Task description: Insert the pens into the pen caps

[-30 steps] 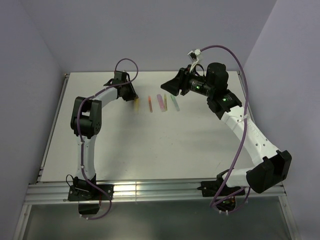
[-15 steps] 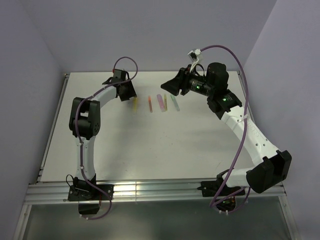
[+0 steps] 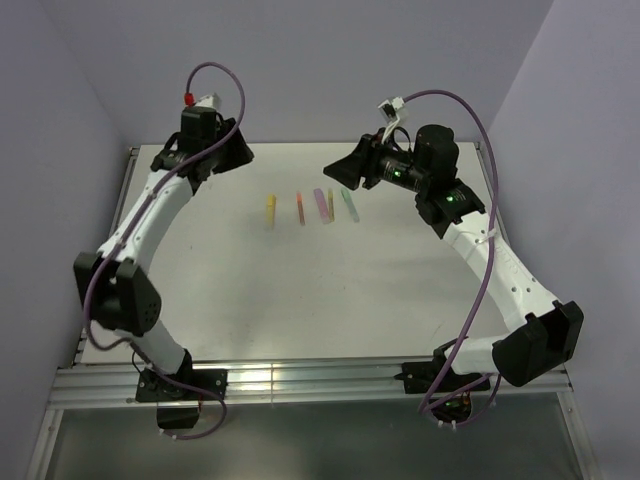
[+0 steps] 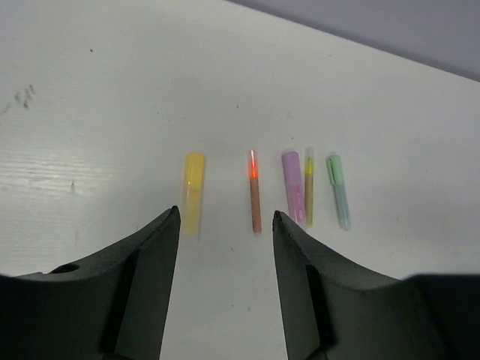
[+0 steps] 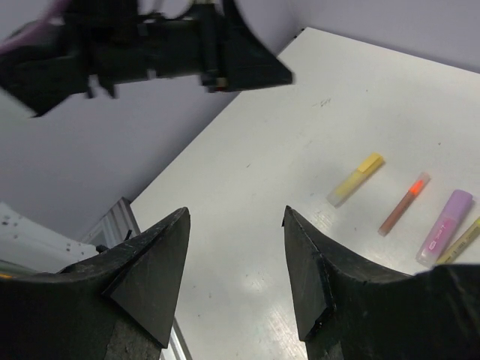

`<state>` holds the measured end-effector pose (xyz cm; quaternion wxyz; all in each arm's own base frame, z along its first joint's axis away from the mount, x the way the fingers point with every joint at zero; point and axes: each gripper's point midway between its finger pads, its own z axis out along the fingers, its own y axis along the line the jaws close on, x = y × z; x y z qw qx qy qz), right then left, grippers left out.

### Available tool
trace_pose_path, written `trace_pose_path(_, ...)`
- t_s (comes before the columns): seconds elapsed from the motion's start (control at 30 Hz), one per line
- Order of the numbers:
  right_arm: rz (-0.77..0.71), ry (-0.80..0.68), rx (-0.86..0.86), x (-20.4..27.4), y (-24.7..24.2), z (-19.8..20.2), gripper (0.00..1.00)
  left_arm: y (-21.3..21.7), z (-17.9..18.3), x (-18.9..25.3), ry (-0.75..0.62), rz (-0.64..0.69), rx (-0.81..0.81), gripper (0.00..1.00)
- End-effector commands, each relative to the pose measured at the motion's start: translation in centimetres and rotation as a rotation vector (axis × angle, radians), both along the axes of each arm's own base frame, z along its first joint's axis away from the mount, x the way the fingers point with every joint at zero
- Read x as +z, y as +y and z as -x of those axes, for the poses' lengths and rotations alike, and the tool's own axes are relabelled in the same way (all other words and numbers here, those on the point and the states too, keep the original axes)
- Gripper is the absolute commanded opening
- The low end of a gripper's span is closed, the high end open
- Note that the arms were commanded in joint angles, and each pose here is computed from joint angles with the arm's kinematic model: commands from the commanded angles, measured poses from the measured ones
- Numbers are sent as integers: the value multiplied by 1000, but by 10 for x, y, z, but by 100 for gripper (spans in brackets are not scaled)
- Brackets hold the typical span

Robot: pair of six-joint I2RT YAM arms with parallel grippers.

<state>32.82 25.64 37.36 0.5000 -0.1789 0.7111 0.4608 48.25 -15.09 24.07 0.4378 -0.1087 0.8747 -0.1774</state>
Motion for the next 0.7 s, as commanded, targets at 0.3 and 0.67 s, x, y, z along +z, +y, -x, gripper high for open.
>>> trace_pose_path(0.3, -11, -52, -97, 19, -18, -10, 66, 36, 129, 58, -216, -51, -61, 61)
trace_pose_path(0.67, -20, -50, -230, 14, -44, -15, 83, 32, 143, 69, -306, -12, -91, 62)
